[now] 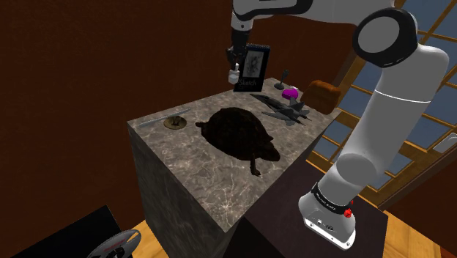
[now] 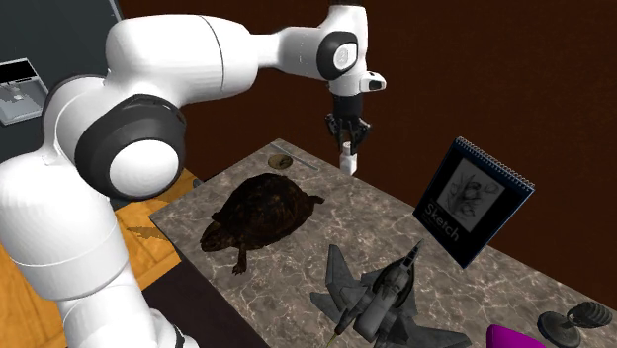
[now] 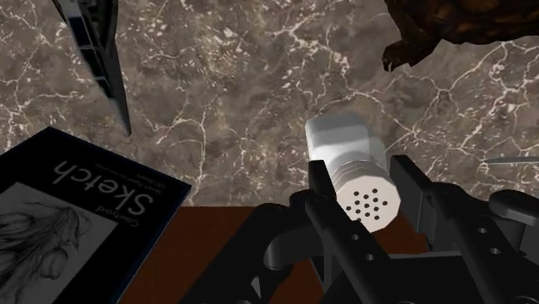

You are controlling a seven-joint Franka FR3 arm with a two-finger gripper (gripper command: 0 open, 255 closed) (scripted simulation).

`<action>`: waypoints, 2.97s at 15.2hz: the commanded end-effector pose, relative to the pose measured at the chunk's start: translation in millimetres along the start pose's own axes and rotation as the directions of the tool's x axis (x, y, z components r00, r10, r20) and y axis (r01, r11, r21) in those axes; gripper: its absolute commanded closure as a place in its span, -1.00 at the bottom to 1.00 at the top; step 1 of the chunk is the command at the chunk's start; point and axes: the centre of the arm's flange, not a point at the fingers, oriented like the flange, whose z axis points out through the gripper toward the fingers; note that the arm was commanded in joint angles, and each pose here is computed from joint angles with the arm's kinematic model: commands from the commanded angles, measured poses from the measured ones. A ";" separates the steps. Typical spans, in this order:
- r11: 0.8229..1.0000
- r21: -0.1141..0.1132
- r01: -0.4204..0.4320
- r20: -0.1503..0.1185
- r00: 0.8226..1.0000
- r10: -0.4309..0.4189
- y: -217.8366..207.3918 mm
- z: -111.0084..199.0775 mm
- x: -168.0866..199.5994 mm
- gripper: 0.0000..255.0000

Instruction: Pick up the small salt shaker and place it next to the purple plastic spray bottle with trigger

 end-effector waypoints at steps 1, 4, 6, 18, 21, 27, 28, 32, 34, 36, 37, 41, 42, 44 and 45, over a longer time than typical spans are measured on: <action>1.000 0.000 0.002 0.000 1.000 -0.002 26.0 0.8 -3.3 1.00; 1.000 0.000 0.002 0.000 1.000 -0.002 65.3 5.2 -5.1 1.00; 1.000 0.000 0.002 0.000 1.000 -0.002 91.5 8.2 -6.2 1.00; 1.000 0.000 0.002 0.000 1.000 -0.002 248.7 26.1 -13.3 1.00; 1.000 0.000 0.002 0.000 1.000 -0.002 288.0 30.6 -15.1 1.00; 1.000 0.000 0.002 0.000 1.000 -0.002 366.6 39.6 -18.6 1.00; 1.000 0.000 0.002 0.000 1.000 -0.002 382.7 41.4 -19.3 1.00; 1.000 0.000 0.002 0.000 1.000 -0.002 380.2 62.4 -19.2 1.00; 1.000 0.000 0.002 0.000 1.000 -0.002 379.0 72.9 -19.2 1.00; 1.000 0.000 0.002 0.000 1.000 -0.002 377.7 83.3 -19.2 1.00; 1.000 0.000 0.002 0.000 1.000 -0.002 377.1 88.6 -19.2 1.00; 1.000 0.000 0.002 0.000 1.000 -0.002 374.7 109.6 -19.1 1.00; 1.000 0.000 0.002 0.000 1.000 -0.002 374.1 114.8 -19.1 1.00; 1.000 0.000 0.002 0.000 1.000 -0.002 372.8 125.3 -19.0 1.00; 1.000 0.000 0.002 0.000 1.000 -0.002 372.2 130.5 -19.0 1.00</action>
